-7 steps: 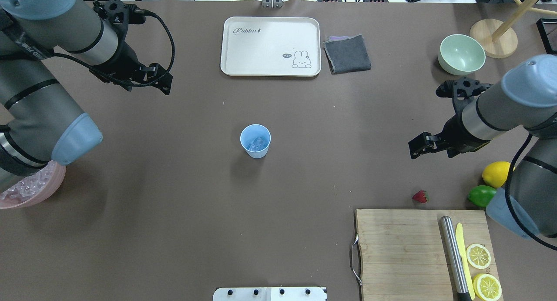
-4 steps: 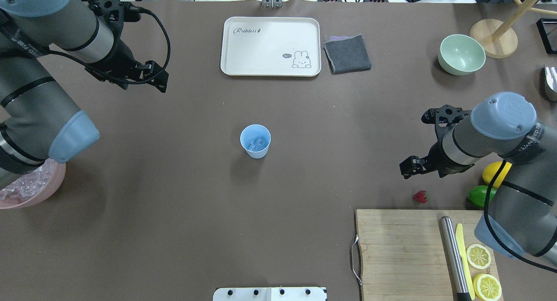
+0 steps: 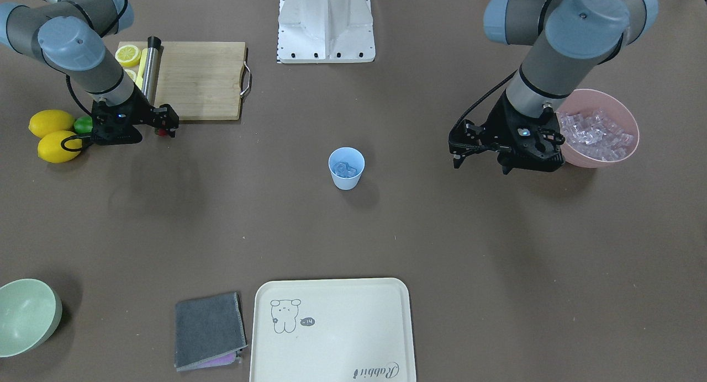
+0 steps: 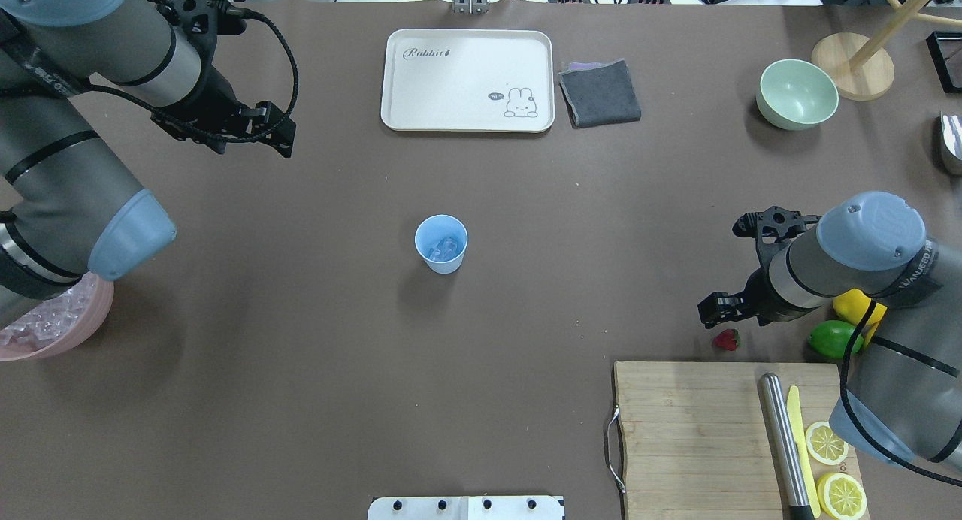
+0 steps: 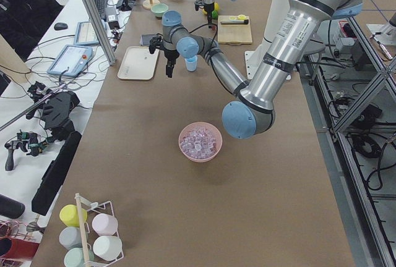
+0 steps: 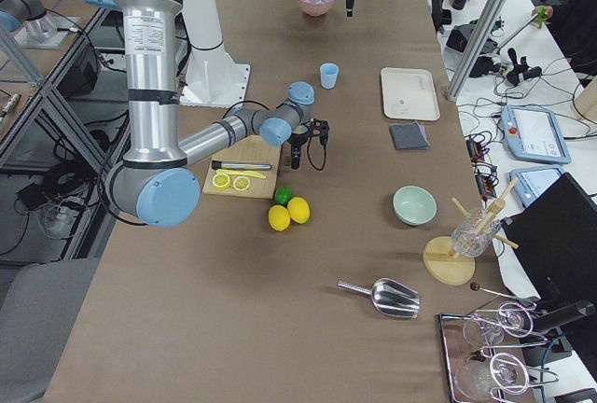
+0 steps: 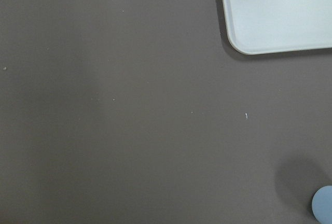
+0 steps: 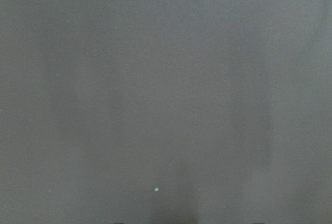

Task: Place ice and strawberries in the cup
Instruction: 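Lower the right gripper onto the red strawberry and grasp it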

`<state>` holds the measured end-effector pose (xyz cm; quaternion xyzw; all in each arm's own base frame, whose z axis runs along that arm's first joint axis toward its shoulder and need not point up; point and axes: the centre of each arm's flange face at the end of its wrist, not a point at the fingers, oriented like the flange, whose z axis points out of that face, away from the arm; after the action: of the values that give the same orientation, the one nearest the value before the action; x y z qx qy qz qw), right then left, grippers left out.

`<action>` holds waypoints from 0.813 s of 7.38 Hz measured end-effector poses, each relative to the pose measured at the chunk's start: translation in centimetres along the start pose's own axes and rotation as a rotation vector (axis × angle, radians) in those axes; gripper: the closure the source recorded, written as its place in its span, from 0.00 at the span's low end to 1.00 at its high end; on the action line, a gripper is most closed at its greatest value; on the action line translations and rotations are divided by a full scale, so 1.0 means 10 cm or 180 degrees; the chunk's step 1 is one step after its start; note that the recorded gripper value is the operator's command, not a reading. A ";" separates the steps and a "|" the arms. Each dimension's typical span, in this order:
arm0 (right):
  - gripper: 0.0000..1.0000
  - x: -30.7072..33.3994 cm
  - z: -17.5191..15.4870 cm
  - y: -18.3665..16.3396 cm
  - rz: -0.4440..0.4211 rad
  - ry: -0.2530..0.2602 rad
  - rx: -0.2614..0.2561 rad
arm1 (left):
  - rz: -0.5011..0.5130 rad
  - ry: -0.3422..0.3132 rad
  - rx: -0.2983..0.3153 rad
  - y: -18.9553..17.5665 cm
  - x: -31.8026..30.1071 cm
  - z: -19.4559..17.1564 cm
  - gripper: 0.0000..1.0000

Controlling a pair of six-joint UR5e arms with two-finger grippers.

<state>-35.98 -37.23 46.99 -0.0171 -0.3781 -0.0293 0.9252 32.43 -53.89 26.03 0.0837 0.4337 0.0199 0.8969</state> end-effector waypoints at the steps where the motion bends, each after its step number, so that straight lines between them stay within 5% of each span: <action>1: 0.18 -0.01 0.02 0.02 -0.0012 0.0004 -0.0013 | -0.0025 0.0003 0.0002 0.00 0.01 0.00 0.03; 3: 0.40 -0.05 0.06 0.06 -0.0041 0.0004 -0.0040 | -0.0042 0.0003 -0.0002 0.00 0.01 0.00 0.03; 5: 1.00 -0.05 0.08 0.08 -0.0053 0.0010 -0.0056 | -0.0051 -0.0004 -0.0003 0.00 0.01 0.01 0.02; 6: 1.00 -0.06 0.09 0.09 -0.0061 0.0012 -0.0064 | -0.0068 -0.0008 0.0000 0.00 0.01 0.02 0.02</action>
<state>-37.00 -36.27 47.25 -0.0228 -0.3761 -0.0420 0.9254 32.63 -53.88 26.04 0.0791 0.4335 0.0103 0.8976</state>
